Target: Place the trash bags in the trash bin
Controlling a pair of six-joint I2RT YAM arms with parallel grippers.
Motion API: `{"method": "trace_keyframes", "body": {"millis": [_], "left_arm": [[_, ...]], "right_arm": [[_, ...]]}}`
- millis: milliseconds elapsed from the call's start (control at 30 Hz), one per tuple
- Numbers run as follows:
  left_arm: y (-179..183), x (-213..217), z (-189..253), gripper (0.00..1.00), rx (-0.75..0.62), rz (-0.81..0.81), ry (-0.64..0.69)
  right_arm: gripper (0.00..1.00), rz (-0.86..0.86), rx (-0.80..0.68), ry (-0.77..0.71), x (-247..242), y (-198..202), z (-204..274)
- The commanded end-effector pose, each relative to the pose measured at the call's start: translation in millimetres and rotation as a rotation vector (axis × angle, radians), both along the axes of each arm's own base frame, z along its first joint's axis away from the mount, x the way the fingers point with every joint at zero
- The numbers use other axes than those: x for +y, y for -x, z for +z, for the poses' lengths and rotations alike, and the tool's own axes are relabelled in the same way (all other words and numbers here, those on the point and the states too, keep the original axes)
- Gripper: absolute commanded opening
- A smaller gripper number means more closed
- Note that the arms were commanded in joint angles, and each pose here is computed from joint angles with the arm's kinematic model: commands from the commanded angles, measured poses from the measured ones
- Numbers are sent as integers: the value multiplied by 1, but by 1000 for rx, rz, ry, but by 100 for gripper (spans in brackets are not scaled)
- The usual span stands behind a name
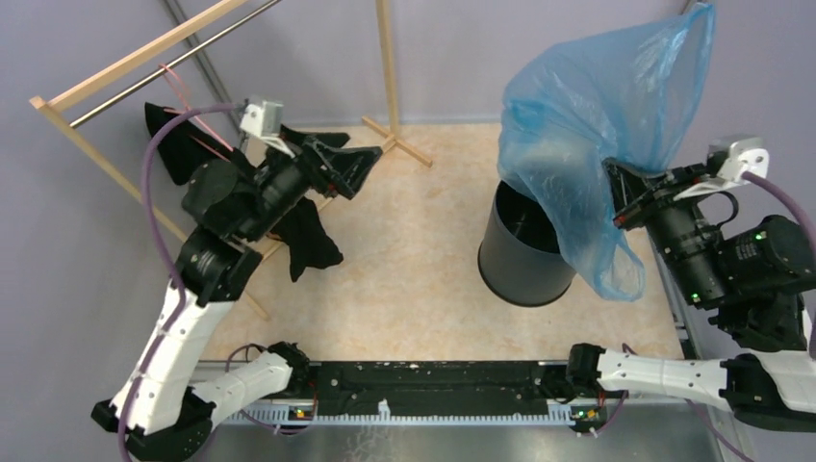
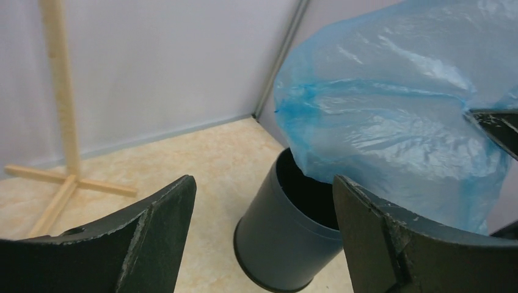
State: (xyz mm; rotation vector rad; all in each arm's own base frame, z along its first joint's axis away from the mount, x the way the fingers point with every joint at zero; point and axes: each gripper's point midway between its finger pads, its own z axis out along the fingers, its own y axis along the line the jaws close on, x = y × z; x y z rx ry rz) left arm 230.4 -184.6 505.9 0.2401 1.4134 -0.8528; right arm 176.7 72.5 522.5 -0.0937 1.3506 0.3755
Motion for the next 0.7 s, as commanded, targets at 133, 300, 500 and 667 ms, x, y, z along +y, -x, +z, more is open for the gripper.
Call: {"method": "trace_keyframes", "body": {"millis": [133,300,500,667], "left_arm": [[-31,-80,-5,87,46,-255,112],[-48,-135,-12,89,0,-246,49],[-114,-172,-39,90,68,-123,-159],[-129,-202,-31,93,18,-180,-91]], "right_arm": [[0,74,96,112,16,4,-32],[0,261,59,-17,31,25,-17],[0,387,81,-73,72,30,-35],[0,361,115,-79,69,27,-39]]}}
